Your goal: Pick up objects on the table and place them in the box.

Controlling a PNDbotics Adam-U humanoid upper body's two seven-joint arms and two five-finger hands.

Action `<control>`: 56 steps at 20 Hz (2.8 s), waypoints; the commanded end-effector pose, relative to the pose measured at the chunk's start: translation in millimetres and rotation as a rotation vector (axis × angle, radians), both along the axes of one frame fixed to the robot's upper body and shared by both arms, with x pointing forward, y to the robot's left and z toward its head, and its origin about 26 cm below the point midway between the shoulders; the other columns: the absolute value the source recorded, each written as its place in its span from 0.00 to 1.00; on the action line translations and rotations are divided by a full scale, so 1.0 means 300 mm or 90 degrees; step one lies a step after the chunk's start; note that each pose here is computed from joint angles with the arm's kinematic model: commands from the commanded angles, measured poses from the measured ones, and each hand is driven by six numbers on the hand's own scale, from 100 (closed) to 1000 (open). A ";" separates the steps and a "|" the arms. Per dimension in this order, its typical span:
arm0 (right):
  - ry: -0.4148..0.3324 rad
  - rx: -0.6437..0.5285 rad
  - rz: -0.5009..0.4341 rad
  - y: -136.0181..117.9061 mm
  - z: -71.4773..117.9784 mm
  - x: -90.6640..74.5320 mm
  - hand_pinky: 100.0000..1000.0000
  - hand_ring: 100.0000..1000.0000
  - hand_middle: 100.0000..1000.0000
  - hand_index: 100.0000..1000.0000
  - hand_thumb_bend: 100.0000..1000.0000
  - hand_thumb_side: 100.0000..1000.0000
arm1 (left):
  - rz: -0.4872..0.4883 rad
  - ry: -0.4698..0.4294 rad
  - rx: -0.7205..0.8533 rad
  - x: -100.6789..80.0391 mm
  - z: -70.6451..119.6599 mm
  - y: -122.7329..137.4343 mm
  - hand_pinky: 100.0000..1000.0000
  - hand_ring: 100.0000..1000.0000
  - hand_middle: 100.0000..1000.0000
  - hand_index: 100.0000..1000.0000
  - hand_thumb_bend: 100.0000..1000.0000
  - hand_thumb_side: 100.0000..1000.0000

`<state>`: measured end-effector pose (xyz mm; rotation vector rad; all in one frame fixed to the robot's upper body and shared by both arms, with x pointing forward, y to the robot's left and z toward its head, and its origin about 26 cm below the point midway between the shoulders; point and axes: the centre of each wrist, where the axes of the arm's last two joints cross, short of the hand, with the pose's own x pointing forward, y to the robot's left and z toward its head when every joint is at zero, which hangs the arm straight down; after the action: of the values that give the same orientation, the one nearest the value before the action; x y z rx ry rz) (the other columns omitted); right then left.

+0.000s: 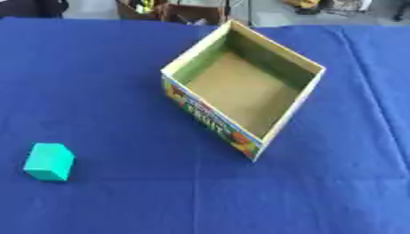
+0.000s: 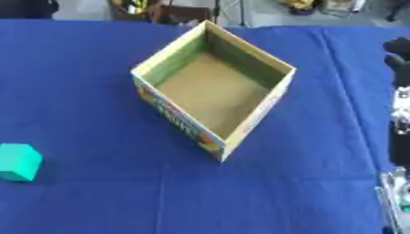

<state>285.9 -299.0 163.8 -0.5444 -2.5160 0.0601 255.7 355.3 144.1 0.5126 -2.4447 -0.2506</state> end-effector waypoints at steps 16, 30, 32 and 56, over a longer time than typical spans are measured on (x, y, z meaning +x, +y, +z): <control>-0.013 -0.012 0.005 -0.005 0.030 -0.006 0.85 0.88 0.71 0.81 0.00 0.79 | 0.008 -0.008 0.032 -0.013 0.029 0.020 0.52 0.59 0.76 0.93 0.10 1.00; -0.006 -0.019 0.007 -0.013 0.032 -0.009 0.85 0.87 0.71 0.81 0.00 0.79 | 0.084 0.049 0.223 -0.072 0.062 0.126 0.57 0.63 0.78 0.94 0.28 1.00; -0.006 -0.020 0.007 -0.015 0.032 -0.009 0.85 0.87 0.71 0.81 0.00 0.79 | 0.097 0.064 0.259 -0.079 0.074 0.141 0.58 0.64 0.78 0.94 0.29 1.00; 0.005 -0.031 0.002 -0.021 0.013 -0.019 0.85 0.87 0.71 0.81 0.00 0.80 | 0.122 0.223 0.784 -0.025 0.268 0.156 0.76 0.79 0.83 0.97 0.46 0.92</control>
<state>282.3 -304.5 159.8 -0.5440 -2.4861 0.0944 246.5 402.4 213.4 1.0275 -1.6762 -1.5543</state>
